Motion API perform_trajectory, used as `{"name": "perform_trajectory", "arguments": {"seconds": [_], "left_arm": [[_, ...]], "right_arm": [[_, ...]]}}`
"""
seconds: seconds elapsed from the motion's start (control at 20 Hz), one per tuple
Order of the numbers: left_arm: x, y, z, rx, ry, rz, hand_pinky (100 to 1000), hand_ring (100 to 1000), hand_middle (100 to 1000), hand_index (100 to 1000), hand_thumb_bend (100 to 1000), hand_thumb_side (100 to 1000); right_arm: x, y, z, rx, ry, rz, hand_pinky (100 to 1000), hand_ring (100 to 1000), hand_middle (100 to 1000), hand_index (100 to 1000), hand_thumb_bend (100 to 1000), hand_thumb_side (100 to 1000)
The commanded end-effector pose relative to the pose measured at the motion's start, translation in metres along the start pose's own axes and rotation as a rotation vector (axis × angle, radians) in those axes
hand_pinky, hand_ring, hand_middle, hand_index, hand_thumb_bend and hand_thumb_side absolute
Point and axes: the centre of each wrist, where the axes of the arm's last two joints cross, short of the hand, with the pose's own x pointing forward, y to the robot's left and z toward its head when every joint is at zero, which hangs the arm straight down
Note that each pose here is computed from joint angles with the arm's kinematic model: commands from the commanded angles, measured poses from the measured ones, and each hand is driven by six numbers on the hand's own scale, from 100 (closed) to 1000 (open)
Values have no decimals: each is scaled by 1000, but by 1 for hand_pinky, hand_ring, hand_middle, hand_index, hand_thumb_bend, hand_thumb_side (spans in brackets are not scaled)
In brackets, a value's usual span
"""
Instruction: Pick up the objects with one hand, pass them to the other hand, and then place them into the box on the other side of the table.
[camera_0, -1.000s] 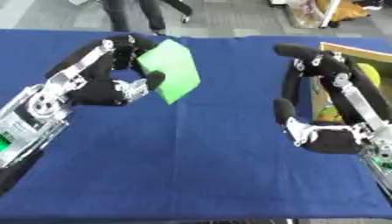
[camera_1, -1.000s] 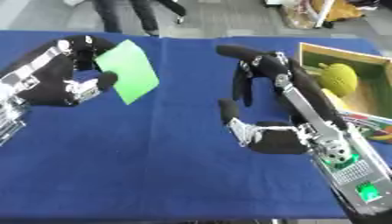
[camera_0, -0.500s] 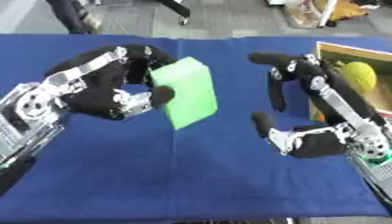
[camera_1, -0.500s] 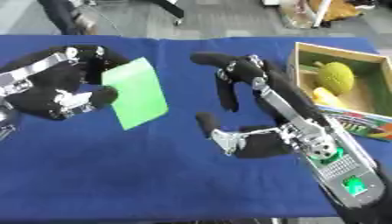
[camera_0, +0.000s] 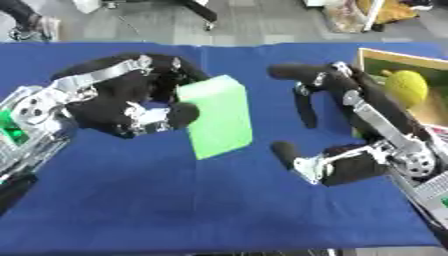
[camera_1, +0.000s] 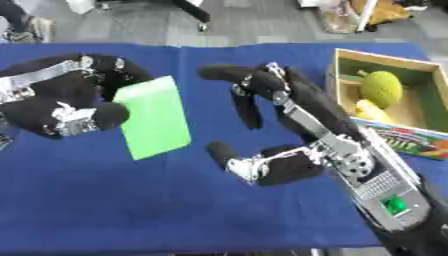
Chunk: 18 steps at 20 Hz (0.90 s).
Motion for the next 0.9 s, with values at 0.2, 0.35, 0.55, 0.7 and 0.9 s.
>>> {"name": "perform_trajectory", "arguments": {"seconds": [0.2, 0.35, 0.55, 0.7, 0.9], "left_arm": [[12, 2, -2, -8, -8, -32, 665, 490, 460, 614, 100, 387], [13, 0, -5, -27, -11, -30, 665, 490, 460, 614, 100, 389], [16, -1, -8, -48, -20, -28, 665, 490, 460, 614, 100, 390], [18, -2, -11, -65, -27, -27, 665, 490, 460, 613, 100, 395], [20, -4, -14, -90, -27, -22, 665, 490, 460, 614, 100, 399]], "right_arm": [[6, -6, -12, 30, -77, 37, 201, 215, 225, 917, 274, 266], [6, -6, -14, 37, -84, 41, 200, 213, 222, 918, 285, 261], [6, -6, -17, 42, -94, 42, 197, 211, 218, 918, 294, 252], [7, -5, -18, 48, -99, 40, 194, 208, 215, 919, 296, 249], [7, -5, -20, 40, -97, 43, 190, 206, 210, 918, 310, 232]]}}
